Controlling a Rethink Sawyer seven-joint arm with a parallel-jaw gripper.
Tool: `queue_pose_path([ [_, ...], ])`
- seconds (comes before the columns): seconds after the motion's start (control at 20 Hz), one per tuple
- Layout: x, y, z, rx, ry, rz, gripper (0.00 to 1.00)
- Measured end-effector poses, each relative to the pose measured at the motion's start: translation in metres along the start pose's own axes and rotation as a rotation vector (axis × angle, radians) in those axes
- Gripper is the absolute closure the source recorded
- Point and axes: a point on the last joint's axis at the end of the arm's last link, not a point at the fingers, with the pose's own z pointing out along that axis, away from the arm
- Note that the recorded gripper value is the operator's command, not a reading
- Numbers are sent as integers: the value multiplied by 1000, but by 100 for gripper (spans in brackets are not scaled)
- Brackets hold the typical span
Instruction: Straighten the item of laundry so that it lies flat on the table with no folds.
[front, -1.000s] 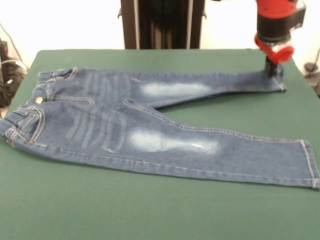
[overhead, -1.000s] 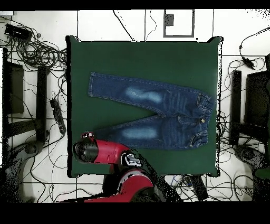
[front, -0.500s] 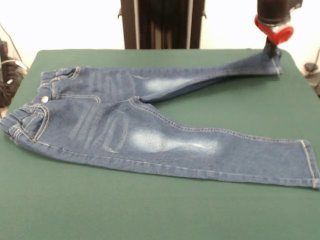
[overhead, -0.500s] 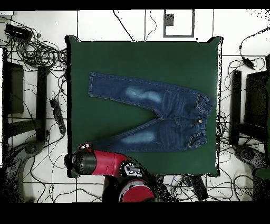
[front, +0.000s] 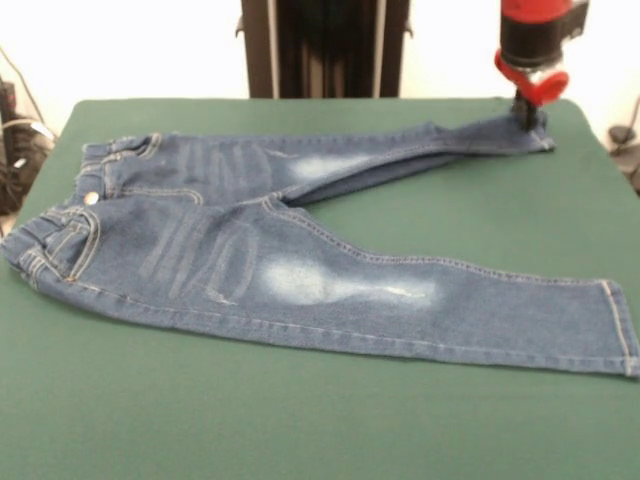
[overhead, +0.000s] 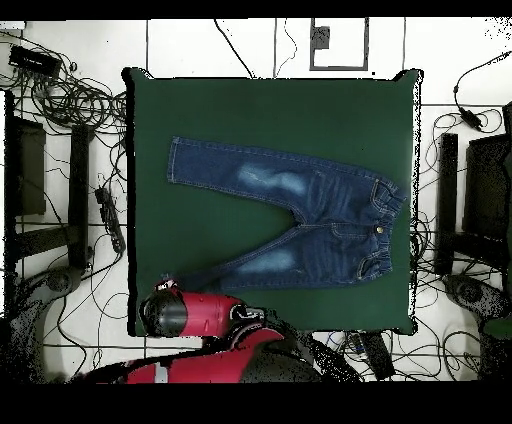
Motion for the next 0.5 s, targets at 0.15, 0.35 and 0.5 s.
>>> queue_pose_path([
  [0.15, 0, -7, 4, -5, -4, -16, 0],
  [0.35, 3, 0, -6, -30, -13, -29, 0],
  [0.5, 5, 10, -17, -58, -17, -33, 0],
])
